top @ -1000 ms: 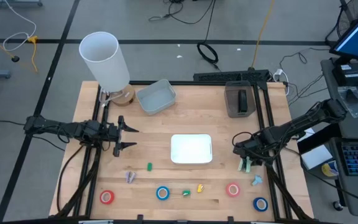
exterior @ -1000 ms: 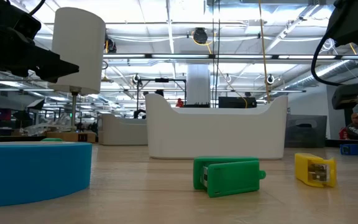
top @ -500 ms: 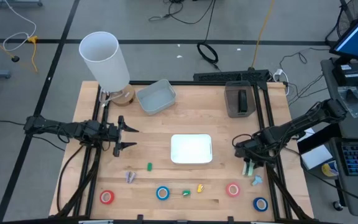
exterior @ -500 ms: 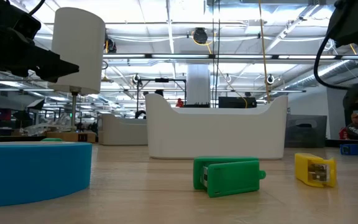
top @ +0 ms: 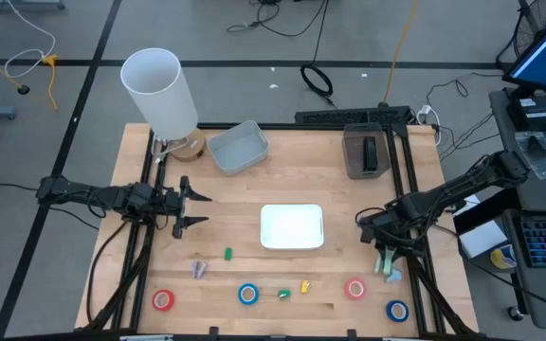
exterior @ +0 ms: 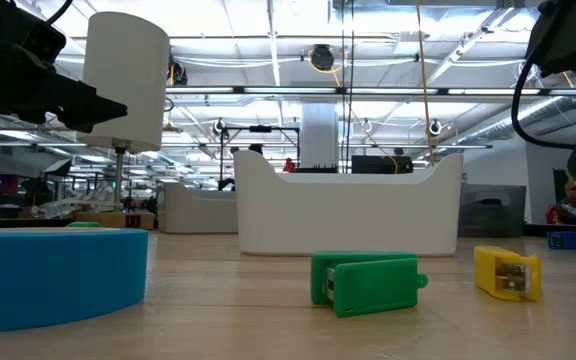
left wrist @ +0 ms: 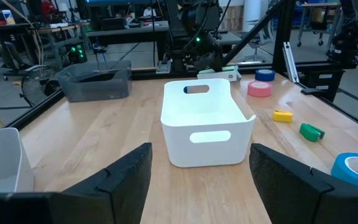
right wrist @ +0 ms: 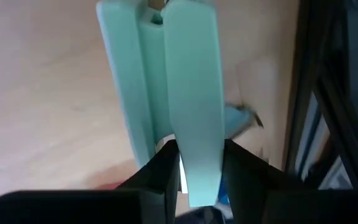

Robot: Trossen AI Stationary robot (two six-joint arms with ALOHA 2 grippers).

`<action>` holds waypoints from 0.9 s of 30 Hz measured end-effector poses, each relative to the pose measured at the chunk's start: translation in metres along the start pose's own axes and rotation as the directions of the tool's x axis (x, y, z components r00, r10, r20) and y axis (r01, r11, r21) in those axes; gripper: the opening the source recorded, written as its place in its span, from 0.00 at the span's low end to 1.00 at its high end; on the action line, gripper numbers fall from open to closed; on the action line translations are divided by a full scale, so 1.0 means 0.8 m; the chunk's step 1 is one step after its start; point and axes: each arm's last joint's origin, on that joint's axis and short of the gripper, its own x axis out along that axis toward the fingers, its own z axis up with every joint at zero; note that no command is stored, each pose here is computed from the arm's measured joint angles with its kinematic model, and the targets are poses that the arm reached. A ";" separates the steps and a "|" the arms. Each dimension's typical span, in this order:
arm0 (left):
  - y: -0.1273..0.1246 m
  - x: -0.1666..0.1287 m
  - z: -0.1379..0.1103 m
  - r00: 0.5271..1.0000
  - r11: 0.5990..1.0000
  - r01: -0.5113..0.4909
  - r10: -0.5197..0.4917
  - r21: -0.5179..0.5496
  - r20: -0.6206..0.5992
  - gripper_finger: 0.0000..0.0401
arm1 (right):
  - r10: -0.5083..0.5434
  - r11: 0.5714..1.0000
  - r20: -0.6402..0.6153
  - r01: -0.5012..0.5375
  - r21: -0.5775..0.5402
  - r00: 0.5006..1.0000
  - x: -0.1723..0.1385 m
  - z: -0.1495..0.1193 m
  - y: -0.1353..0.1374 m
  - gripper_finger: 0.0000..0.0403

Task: Pick and place Stapler, Stapler remover, tape
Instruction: Put the light green stapler into the black bin

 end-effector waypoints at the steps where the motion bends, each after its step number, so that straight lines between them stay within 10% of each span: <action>1: 0.000 0.000 0.000 1.000 1.000 0.000 0.000 0.000 0.000 0.67 | 0.007 1.000 0.013 -0.007 -0.003 1.000 0.000 0.001 0.000 0.23; 27: 0.000 0.000 0.000 1.000 1.000 0.000 0.000 -0.005 0.000 0.67 | 0.168 0.975 0.103 -0.150 -0.166 0.980 -0.038 -0.032 0.006 0.23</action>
